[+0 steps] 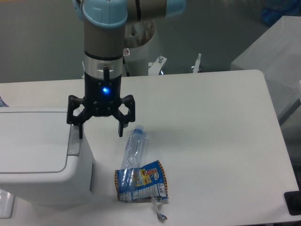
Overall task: Open the trash can
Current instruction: 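Press the gripper finger down on the bin lid's push button, then hold the gripper at the lid as the bin lid swings open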
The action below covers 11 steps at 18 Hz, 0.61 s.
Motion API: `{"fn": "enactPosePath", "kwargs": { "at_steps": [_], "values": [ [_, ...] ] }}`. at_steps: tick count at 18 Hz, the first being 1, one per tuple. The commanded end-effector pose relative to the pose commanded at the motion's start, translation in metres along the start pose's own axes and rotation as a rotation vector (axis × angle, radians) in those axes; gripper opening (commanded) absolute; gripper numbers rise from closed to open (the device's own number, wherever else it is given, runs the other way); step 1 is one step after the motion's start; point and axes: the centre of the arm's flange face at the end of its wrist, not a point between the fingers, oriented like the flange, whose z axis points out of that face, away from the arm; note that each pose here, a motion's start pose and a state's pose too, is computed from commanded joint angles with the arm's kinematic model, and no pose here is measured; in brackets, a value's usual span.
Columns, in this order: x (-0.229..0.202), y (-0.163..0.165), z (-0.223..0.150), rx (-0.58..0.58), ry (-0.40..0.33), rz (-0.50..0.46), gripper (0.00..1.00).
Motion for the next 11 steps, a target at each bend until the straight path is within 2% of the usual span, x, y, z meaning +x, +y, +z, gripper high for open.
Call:
{"fn": "enactPosePath", "kwargs": {
  "at_steps": [11],
  "values": [
    [-0.0008, 0.0011, 0.0066, -0.012, -0.001, -0.003, 1.00]
  ]
}}
